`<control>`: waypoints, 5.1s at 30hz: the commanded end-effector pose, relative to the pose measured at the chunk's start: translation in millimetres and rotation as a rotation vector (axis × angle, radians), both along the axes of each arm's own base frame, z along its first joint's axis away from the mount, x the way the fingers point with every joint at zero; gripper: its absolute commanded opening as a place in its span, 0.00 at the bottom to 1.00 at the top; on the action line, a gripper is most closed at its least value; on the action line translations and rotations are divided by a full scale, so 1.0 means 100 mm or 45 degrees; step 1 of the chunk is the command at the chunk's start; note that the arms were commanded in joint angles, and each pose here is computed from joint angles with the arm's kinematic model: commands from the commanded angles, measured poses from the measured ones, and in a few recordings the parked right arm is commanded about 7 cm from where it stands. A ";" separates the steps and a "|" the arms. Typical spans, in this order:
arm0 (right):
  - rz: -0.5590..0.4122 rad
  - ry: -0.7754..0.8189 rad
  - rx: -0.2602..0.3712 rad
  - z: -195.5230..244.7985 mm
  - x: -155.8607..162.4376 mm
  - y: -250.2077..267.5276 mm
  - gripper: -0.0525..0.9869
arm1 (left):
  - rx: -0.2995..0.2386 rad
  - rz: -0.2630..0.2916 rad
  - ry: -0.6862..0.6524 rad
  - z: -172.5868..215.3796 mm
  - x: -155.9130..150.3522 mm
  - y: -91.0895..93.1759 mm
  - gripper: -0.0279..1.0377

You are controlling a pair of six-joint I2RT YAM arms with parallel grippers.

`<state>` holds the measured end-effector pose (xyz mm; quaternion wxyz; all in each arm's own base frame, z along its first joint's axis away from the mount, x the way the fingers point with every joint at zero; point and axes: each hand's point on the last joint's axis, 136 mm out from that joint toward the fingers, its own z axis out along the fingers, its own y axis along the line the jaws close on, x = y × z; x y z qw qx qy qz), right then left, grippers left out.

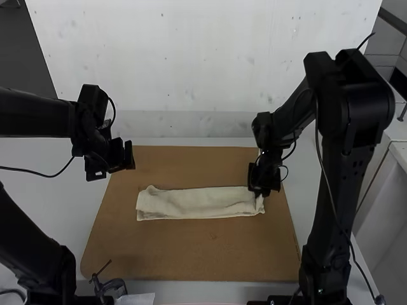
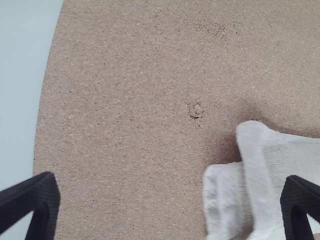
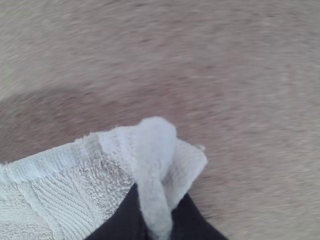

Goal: Fold the towel.

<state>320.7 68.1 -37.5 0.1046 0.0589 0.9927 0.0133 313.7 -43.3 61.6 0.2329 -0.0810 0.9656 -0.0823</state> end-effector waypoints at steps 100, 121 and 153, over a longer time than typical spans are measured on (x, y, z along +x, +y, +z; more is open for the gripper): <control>0.442 -0.169 -0.140 0.34 0.24 1.81 0.07 | 0.001 -0.052 -0.067 0.00 -0.26 -0.05 0.94; 0.544 -0.228 -0.160 0.27 0.13 2.20 0.07 | 0.006 -0.057 -0.070 -0.02 -0.26 -0.04 0.94; 0.341 -0.370 -0.138 1.33 0.40 1.41 0.79 | -0.001 -0.064 -0.154 0.14 -0.24 -0.06 0.94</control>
